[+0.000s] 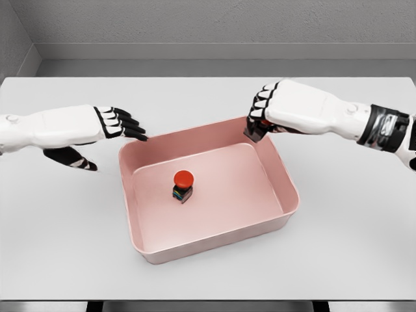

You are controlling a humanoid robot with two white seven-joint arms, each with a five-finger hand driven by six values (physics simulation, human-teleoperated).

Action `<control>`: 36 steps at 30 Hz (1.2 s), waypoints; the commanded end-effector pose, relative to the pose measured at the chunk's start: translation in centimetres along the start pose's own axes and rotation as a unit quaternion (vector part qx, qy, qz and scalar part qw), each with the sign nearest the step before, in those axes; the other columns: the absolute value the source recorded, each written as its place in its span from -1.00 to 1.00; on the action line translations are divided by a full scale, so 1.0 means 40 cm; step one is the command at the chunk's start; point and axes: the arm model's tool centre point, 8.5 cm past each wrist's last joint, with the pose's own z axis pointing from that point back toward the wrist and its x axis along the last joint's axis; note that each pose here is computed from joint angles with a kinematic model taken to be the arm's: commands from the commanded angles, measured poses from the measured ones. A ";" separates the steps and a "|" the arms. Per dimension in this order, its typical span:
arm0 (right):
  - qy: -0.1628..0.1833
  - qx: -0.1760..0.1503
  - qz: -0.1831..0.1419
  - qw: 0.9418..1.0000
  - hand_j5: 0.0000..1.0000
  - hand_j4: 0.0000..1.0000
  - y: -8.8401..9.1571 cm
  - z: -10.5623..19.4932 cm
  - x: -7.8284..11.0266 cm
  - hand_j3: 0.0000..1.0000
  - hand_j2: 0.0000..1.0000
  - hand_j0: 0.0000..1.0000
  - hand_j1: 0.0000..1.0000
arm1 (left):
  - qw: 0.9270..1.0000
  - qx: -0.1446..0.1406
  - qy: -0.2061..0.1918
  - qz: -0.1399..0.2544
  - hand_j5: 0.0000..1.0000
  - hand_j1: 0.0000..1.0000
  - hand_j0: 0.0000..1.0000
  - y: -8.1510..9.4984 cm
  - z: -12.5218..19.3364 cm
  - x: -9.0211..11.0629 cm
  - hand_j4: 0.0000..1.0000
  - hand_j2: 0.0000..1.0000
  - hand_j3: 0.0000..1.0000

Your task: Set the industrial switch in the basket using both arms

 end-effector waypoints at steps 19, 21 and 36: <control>-0.063 -0.041 -0.050 0.996 -0.21 -0.21 0.029 -0.124 0.079 -0.21 -0.21 -0.21 -0.21 | 0.986 -0.024 0.109 0.125 1.00 1.00 1.00 -0.181 0.103 -0.156 1.00 1.00 1.00; -0.063 -0.040 -0.051 0.996 -0.18 -0.18 0.032 -0.126 0.080 -0.18 -0.18 -0.18 -0.18 | 0.986 -0.023 0.110 0.126 1.00 1.00 1.00 -0.181 0.104 -0.157 1.00 1.00 1.00; -0.070 -0.031 -0.067 0.995 1.00 1.00 0.062 -0.147 0.087 1.00 1.00 1.00 1.00 | 0.986 -0.025 0.108 0.127 1.00 1.00 1.00 -0.185 0.101 -0.154 1.00 1.00 1.00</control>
